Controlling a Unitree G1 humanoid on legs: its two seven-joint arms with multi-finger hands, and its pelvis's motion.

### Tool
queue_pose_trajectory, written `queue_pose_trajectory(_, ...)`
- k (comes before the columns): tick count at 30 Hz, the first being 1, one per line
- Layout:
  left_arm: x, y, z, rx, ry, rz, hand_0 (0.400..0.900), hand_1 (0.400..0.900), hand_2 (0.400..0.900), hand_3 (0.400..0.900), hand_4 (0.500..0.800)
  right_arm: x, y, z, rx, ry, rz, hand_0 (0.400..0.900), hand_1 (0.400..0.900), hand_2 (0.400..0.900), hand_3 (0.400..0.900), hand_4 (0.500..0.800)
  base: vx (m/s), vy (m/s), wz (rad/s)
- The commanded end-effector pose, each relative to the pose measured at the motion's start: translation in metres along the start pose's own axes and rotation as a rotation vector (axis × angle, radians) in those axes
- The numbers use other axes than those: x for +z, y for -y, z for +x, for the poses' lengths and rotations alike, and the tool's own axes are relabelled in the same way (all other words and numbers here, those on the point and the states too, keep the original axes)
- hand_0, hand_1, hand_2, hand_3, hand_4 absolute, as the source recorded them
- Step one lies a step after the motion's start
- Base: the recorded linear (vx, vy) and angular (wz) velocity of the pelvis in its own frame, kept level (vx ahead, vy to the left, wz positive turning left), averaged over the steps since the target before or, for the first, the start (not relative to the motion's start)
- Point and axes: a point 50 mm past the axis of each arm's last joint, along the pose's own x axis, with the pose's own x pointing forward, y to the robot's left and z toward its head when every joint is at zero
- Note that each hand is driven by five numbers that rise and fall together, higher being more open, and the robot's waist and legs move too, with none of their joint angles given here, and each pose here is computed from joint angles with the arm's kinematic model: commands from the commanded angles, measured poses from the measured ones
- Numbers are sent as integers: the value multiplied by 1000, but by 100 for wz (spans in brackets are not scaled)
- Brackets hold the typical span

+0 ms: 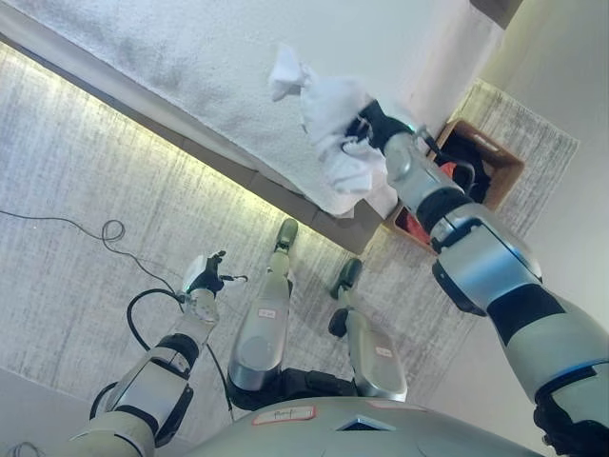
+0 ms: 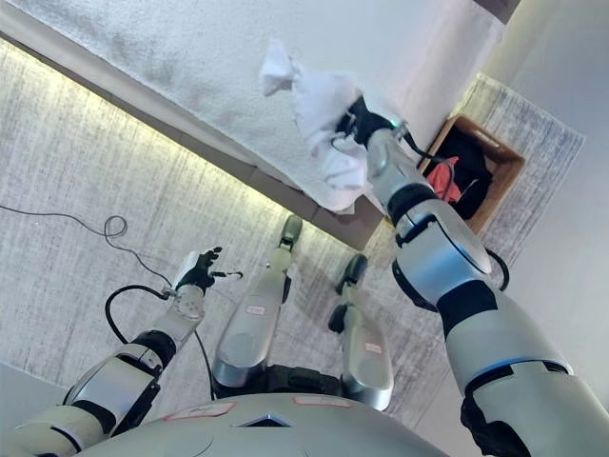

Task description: Put the clothes on the bed into the basket.

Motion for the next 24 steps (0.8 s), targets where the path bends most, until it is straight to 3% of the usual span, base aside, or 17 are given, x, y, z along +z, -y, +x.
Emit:
queue_pose_trajectory(1, -37, 13, -13, -35, -97, 16, 900, 900, 900, 900, 800, -49, 4, -10, -66, -22, 0, 400, 400, 400, 400, 500, 55, 21, -21)
queue_pose_trajectory(5, -53, 17, -21, -27, -143, -35, 900, 900, 900, 900, 800, -76, 14, -38, -196, 79, 135, 400, 400, 400, 400, 500, 46, 20, -24)
queue_pose_trajectory(14, -79, 15, -30, -54, -213, -31, 900, 900, 900, 900, 800, -182, 65, -92, -533, -198, 264, 400, 400, 400, 400, 500, 64, -10, -3)
queue_pose_trajectory(18, -90, 17, -36, -80, -243, -19, 900, 900, 900, 900, 800, -220, 75, -110, -607, -354, 307, 400, 400, 400, 400, 500, 73, -24, -5)
queue_pose_trajectory(24, -102, 22, -44, -116, -279, -5, 900, 900, 900, 900, 800, -237, 97, -119, -683, -438, 330, 400, 400, 400, 400, 500, 63, -36, -4)
